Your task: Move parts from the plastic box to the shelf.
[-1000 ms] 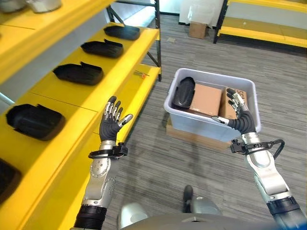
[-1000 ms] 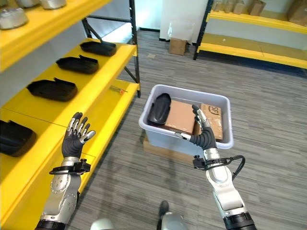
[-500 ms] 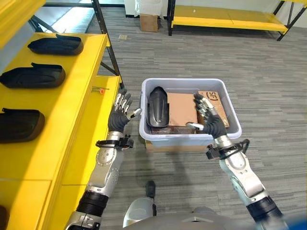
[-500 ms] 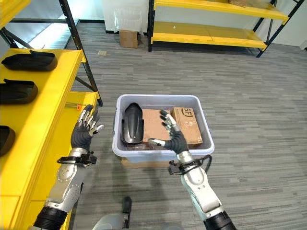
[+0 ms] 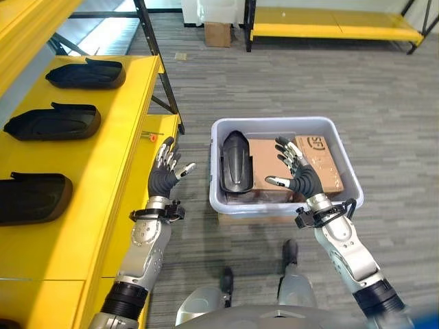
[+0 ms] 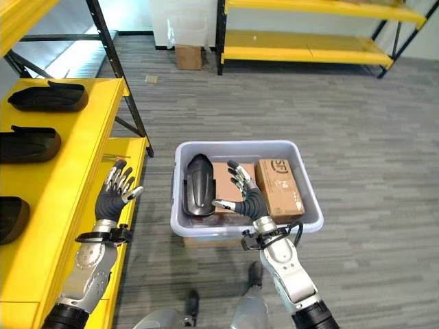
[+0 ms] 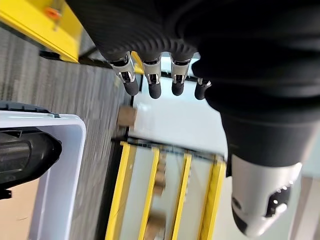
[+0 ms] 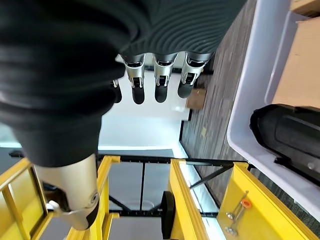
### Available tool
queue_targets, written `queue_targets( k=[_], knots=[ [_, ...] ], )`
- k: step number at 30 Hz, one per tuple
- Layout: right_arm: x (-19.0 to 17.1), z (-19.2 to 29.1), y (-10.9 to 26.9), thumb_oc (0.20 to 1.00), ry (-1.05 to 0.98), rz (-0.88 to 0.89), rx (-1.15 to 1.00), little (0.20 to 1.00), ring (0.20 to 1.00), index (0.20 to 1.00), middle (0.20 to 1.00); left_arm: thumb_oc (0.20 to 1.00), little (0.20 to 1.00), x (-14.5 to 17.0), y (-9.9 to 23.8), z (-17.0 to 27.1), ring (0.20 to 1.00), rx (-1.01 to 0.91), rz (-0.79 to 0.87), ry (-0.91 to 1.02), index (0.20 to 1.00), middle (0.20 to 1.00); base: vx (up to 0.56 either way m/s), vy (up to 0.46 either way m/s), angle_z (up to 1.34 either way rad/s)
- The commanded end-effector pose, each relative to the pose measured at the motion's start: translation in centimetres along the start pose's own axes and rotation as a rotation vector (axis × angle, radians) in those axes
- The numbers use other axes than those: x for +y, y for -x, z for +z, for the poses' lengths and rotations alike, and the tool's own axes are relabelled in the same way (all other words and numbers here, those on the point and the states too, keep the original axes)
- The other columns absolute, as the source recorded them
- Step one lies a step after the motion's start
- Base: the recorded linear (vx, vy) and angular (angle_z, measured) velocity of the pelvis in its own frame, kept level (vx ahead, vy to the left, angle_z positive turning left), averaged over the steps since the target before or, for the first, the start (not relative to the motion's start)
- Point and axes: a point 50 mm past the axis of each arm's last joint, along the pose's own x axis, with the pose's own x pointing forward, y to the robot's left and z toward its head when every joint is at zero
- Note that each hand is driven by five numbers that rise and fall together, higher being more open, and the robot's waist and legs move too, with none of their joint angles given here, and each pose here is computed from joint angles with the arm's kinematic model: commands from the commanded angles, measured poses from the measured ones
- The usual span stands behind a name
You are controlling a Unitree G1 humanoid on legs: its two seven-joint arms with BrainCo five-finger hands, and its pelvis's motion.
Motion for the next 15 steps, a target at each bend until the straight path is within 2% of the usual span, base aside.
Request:
queue_targets(
  k=[1,12,15],
  knots=[
    [-1.9,3.9,-1.6,1.000,0.063,-0.008,-0.189,1.000,1.000,1.000,1.000,1.000,1.000,-1.5,-0.6,3.1,1.000,-0.163,-0.088,0.024,1.000,1.000,0.18,-0.221,0.30],
    [-2.7,4.4,-1.1,1.000,0.064,-0.018,-0.211,1.000,1.000,1.000,1.000,1.000,1.000,-1.8,-0.4,3.0,1.000,-0.155,-0.108,0.059,1.000,1.000,0.04,-0.125,0.08],
    [-3.7,4.6,-1.1,1.000,0.098,-0.063,-0.219,1.000,1.000,1.000,1.000,1.000,1.000,-1.7,-0.5,3.3,1.000,-0.164,-0.104,0.065,1.000,1.000,0.09,0.149,0.44]
  ],
)
